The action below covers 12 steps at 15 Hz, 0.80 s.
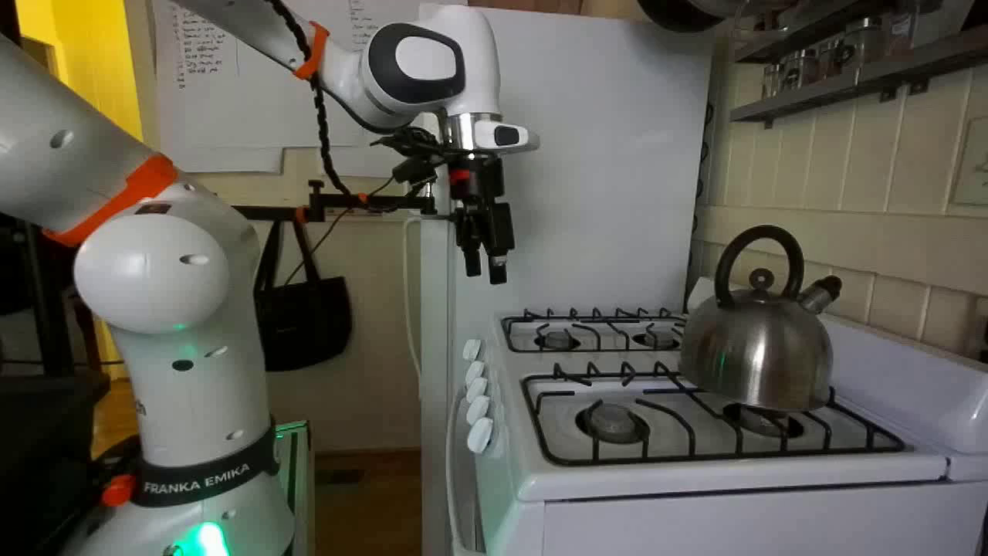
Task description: Move the kettle to the left.
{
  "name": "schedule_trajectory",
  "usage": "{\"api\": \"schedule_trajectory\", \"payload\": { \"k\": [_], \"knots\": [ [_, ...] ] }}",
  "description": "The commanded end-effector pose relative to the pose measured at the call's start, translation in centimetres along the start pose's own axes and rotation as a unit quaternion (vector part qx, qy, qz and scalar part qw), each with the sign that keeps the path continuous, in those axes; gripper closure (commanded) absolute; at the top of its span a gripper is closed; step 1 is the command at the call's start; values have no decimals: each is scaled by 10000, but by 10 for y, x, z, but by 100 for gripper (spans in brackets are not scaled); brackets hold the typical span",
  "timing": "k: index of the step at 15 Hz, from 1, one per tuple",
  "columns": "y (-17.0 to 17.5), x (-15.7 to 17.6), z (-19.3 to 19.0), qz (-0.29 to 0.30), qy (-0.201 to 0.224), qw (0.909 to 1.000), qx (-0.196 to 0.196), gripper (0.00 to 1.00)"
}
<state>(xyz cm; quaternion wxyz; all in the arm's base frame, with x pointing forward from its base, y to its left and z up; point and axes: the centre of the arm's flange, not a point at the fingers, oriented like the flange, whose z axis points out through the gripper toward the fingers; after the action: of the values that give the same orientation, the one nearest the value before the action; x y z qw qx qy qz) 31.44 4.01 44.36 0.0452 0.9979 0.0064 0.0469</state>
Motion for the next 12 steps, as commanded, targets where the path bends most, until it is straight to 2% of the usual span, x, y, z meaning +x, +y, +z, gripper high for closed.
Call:
{"api": "schedule_trajectory", "payload": {
  "k": [1,7,10,12],
  "knots": [
    [0,0,1,0,-14,10000,-1,0],
    [0,0,3,-2,-38,10000,-2,0],
    [-7,27,1,271,-46,9996,-101,0],
    [-10,51,-1,398,122,9989,-199,0]
  ]
}}
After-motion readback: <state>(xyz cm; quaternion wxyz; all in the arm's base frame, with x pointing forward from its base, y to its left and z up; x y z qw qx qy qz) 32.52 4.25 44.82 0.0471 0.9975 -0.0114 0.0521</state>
